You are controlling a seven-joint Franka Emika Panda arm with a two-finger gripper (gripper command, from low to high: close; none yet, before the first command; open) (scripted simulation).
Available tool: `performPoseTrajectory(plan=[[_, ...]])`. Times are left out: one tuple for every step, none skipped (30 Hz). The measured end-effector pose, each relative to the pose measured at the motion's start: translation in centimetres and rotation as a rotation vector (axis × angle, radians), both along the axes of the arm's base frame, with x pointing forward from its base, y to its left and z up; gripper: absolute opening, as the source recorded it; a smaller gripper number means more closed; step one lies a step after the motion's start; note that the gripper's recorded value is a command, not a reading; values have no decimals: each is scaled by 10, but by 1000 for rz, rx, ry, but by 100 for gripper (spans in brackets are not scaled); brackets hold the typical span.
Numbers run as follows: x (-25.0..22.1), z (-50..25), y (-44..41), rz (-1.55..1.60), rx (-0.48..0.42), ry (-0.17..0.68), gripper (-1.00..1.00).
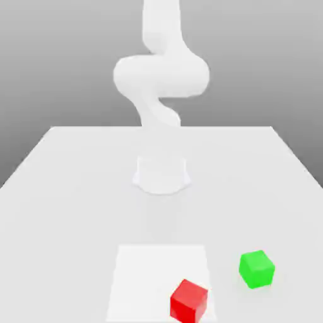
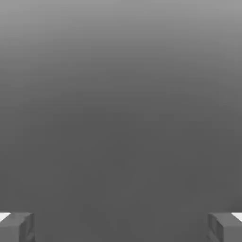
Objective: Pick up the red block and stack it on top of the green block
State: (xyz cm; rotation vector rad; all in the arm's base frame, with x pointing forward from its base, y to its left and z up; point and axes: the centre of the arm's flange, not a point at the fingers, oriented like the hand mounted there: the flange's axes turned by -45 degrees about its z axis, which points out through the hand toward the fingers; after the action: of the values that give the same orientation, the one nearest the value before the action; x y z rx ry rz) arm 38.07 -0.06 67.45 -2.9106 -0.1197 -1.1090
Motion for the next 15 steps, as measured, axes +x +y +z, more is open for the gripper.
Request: performPoseTrajectory(plan=[[14, -17, 1, 39, -8, 30, 0], [27, -33, 2, 76, -16, 58, 0], [38, -50, 4, 112, -25, 86, 0], [49, -67, 6, 147, -34, 112, 0], [59, -84, 8, 182, -43, 138, 0], [69, -102, 11, 216, -53, 164, 0], [77, -119, 13, 250, -63, 189, 0], [85, -138, 16, 285, -74, 214, 0], [92, -156, 19, 318, -85, 239, 0], [99, -174, 23, 352, -97, 264, 0], [104, -193, 26, 385, -109, 288, 0], [109, -212, 29, 417, -122, 313, 0], [113, -231, 32, 450, -136, 337, 0], [116, -249, 35, 483, -150, 361, 0], [118, -268, 38, 515, -165, 384, 0]])
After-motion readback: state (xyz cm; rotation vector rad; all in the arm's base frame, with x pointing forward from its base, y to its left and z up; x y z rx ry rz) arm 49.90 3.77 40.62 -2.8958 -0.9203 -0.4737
